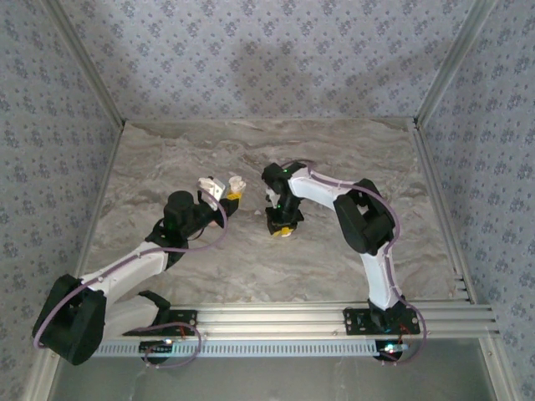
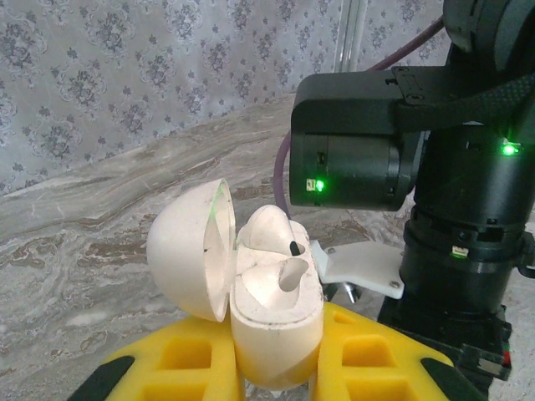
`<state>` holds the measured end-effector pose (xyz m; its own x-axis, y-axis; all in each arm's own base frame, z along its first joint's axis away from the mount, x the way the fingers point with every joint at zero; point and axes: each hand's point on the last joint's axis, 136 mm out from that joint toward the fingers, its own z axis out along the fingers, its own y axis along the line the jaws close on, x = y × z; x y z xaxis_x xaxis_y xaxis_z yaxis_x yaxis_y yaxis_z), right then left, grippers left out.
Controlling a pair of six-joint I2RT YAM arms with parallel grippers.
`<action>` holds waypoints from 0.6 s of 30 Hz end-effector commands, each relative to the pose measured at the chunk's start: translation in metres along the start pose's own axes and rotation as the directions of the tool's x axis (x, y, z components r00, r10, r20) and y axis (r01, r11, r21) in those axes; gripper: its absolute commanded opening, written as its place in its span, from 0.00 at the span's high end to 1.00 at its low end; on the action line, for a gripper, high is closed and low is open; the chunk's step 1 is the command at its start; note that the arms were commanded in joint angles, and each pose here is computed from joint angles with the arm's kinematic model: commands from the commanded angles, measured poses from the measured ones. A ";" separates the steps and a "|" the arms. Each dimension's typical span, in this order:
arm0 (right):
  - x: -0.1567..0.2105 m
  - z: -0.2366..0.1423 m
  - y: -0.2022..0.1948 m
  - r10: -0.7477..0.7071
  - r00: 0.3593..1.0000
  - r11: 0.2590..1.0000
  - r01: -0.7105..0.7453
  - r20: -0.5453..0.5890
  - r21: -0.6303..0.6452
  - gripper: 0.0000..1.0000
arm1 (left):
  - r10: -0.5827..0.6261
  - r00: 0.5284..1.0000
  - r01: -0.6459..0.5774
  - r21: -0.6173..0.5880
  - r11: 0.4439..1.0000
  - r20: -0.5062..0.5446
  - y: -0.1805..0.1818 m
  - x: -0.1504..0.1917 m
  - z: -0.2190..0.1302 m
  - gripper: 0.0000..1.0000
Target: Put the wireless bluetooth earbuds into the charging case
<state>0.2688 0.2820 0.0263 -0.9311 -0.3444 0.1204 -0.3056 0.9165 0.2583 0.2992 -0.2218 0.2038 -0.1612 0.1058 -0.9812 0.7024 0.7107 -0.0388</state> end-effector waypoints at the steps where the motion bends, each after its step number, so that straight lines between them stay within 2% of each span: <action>1: 0.018 -0.014 0.005 -0.029 0.999 1.000 0.029 -0.019 0.008 0.71 | -0.008 1.000 0.008 0.009 1.000 0.020 0.000 -0.006 -0.002 0.86; 6: 0.014 -0.048 0.009 0.041 0.996 0.999 -0.041 0.080 -0.001 0.66 | -0.007 1.000 0.006 0.011 1.000 0.022 -0.001 -0.006 -0.003 0.86; 9: 0.021 -0.058 -0.007 0.192 0.975 0.981 -0.195 0.108 0.017 0.63 | -0.005 1.000 0.004 0.010 1.000 0.024 -0.001 -0.007 -0.004 0.86; 13: 0.030 -0.056 -0.024 0.370 0.919 0.929 -0.370 0.136 -0.025 0.59 | -0.002 1.000 0.002 0.015 1.000 0.023 -0.001 -0.007 -0.004 0.86; 18: 0.029 -0.041 -0.029 0.441 0.889 0.897 -0.436 0.122 -0.073 0.57 | -0.001 1.000 0.000 0.023 1.000 0.023 -0.003 -0.007 -0.004 0.86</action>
<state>0.2575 0.2336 0.0698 -0.9956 0.0368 0.0857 0.0565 0.9692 0.2397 0.2976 -0.2227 0.2030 -0.1651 0.1082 -0.9803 0.7094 0.7036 -0.0418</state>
